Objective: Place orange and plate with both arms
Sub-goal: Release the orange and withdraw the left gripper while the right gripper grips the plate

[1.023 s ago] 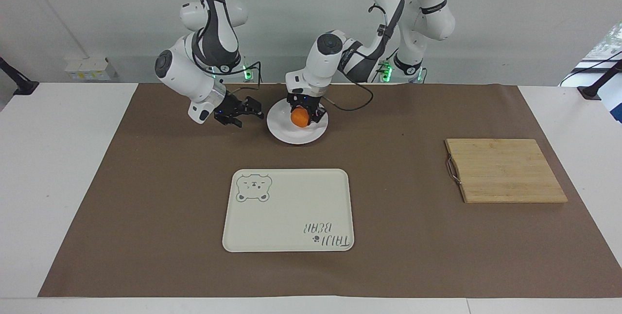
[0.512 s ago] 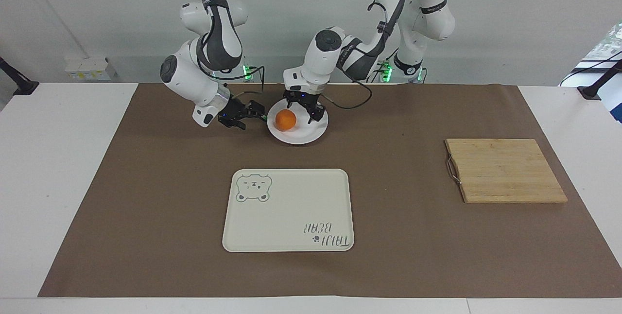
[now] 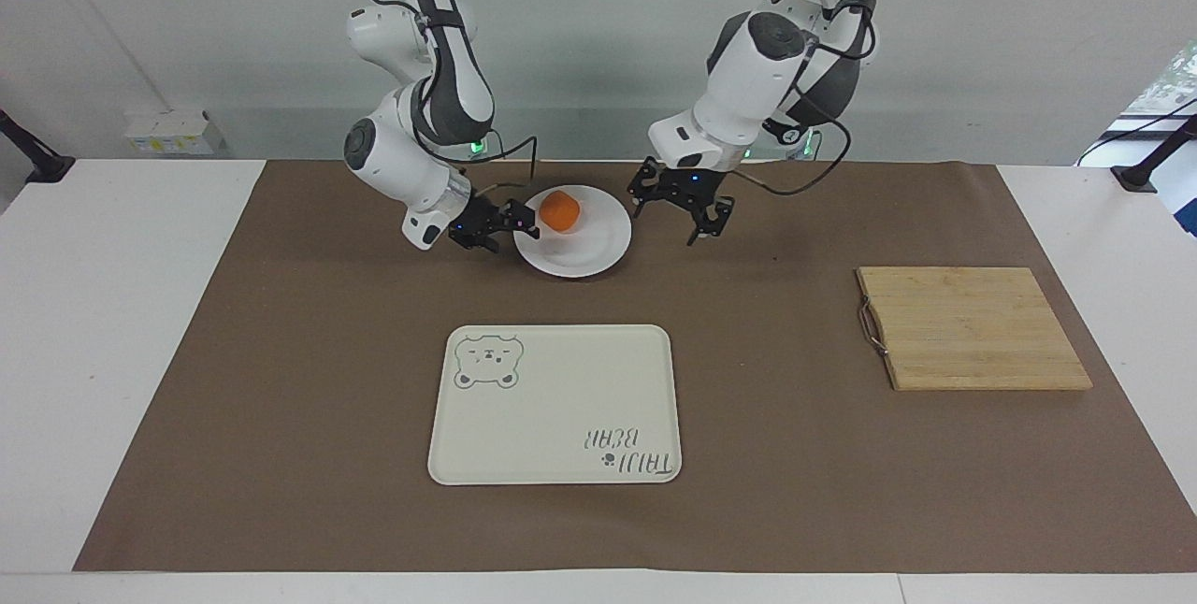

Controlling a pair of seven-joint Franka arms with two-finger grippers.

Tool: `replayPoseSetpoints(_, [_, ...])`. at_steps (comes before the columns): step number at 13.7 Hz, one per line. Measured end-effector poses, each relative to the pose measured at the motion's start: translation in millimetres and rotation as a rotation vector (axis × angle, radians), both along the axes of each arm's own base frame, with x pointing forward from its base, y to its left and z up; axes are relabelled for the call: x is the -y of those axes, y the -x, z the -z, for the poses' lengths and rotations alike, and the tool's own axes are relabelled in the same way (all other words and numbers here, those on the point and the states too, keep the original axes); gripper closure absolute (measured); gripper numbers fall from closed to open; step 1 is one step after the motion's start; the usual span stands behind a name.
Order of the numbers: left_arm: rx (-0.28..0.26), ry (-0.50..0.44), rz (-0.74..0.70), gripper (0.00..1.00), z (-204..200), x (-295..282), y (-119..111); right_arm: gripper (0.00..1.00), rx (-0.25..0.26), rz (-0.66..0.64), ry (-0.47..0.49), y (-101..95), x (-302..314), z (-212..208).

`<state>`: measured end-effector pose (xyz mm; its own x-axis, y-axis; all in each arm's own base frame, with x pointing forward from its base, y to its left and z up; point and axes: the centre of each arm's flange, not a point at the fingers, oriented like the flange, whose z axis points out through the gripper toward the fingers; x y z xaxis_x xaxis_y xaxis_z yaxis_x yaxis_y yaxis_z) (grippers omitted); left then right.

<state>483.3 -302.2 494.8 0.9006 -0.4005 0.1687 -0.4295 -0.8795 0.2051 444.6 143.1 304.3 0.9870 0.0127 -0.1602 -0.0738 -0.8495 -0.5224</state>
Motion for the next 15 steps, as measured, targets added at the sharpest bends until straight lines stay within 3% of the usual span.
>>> replayPoseSetpoints(4, [0.025, -0.142, -0.057, 0.00, -30.4, -70.7, -30.9, 0.00, -0.037, -0.007, 0.014, 14.1, -2.9, 18.3])
replayPoseSetpoints(11, [0.049, -0.215, -0.142, 0.00, -104.4, -155.4, -59.6, 0.00, -0.087, -0.005, 0.001, 40.7, -9.3, 32.2])
replayPoseSetpoints(12, [0.044, -0.223, -0.139, 0.00, -120.8, -165.6, -59.5, 0.07, -0.086, -0.003, -0.001, 42.0, -8.9, 31.6])
replayPoseSetpoints(15, [0.017, -0.243, -0.130, 0.00, -159.4, -193.0, -55.9, 0.42, -0.087, -0.001, -0.002, 42.9, -8.3, 31.2])
